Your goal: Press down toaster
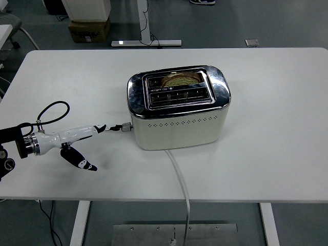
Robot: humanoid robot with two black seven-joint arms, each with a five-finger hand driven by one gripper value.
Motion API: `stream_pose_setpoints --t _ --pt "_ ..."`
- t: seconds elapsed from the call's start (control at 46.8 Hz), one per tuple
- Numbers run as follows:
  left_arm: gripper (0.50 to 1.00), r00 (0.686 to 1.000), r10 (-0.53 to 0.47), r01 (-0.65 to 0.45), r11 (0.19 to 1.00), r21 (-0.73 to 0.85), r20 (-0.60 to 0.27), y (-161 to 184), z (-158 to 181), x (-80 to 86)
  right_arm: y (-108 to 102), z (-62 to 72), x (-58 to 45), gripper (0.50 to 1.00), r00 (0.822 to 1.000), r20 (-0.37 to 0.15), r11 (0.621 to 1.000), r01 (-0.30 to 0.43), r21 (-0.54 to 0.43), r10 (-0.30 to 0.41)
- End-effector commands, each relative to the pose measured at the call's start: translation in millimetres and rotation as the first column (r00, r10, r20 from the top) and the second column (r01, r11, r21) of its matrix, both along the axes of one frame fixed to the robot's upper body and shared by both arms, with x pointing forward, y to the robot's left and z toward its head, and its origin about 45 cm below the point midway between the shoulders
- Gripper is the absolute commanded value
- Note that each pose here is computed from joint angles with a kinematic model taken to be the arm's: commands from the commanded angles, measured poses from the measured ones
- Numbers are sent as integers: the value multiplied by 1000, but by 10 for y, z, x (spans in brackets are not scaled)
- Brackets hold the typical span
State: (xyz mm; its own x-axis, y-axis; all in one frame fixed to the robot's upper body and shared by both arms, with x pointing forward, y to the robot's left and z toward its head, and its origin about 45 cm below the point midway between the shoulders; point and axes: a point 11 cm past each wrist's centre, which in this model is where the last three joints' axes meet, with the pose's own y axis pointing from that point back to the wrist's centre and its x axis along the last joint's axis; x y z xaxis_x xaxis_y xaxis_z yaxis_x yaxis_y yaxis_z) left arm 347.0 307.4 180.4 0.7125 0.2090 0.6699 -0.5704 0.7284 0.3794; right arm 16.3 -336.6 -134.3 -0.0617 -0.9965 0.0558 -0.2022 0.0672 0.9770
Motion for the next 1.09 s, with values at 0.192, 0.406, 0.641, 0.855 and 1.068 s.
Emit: stream_pose_setpoints --t 0.192,0.406,0.641,0.855,1.068 --pt "1000 1000 1 -1 1000 1 -1 9 -4 -4 0 0 0 1000 1000 0 1000 0 0 0" --pt "1000 1000 4 -4 1000 4 -4 25 -11 -13 0 0 0 1000 1000 0 1000 0 0 0" --pt "1000 1000 6 -6 1000 6 -5 39 -13 -17 0 0 0 998 1000 0 1000 0 0 0" --pt "1000 1000 8 -8 1000 8 -3 51 -3 -12 0 0 0 1000 1000 0 1000 0 0 0" --pt "1000 999 48 -48 999 -15 0 131 53 51 0 0 0 1000 1000 0 1000 -1 0 1"
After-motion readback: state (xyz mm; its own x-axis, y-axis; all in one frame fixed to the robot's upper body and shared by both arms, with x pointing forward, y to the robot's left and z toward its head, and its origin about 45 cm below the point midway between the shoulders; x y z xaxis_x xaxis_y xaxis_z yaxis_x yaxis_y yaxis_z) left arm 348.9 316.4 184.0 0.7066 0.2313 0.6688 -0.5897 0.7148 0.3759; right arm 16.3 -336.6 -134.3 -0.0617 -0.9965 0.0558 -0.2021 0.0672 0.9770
